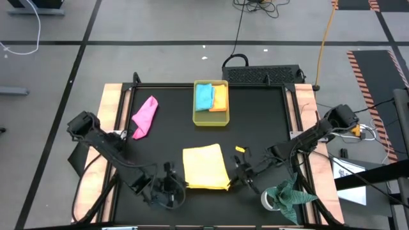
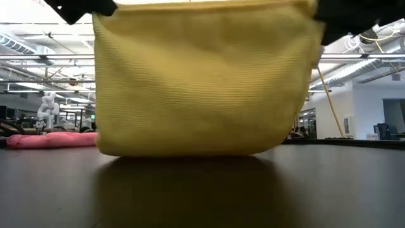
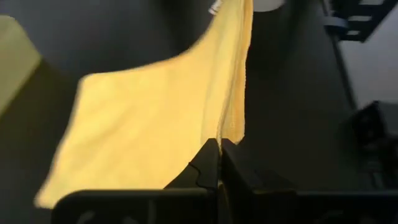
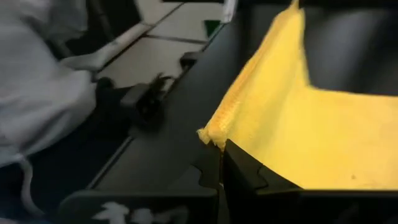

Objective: Fold microfiber towels
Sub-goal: Fold the yellow towel

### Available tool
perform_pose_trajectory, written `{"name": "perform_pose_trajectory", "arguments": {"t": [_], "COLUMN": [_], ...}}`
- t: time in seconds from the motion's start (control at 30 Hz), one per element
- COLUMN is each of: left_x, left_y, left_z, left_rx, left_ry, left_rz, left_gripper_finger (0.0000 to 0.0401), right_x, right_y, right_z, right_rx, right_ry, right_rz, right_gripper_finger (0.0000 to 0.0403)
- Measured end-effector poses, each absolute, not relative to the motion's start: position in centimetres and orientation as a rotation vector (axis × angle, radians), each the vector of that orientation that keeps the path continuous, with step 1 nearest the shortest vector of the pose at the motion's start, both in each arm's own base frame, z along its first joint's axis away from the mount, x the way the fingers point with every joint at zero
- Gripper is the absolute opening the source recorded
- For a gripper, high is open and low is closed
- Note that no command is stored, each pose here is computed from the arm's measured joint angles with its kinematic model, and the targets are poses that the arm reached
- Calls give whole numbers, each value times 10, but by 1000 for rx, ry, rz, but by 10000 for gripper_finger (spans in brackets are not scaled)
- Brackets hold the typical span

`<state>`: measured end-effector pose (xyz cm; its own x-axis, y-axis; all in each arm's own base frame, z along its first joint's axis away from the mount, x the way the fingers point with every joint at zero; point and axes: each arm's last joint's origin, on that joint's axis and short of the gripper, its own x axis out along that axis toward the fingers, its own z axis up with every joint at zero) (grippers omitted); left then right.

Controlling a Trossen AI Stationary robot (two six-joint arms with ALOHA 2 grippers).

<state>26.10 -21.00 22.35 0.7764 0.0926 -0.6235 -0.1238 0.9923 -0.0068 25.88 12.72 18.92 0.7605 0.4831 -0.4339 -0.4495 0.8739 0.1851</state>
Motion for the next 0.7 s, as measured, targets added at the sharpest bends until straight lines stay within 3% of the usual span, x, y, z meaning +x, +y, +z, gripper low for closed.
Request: {"name": "perform_pose_trajectory", "arguments": {"t": [0.4,0.7], "left_x": [264,270], "left_y": [-167,-123], "left_z": [214,181], "left_rx": [105,92], "left_ry": [710,780], "left_rz": [460,616], "left_gripper_finger": [8,8], "right_x": [271,274], "right_y": [83,49], "right_z": [185,156], "right_rx": [-20,12], "right_ry": [497,556], "right_rz": [4,-124], "right_gripper_finger": [0,0]}}
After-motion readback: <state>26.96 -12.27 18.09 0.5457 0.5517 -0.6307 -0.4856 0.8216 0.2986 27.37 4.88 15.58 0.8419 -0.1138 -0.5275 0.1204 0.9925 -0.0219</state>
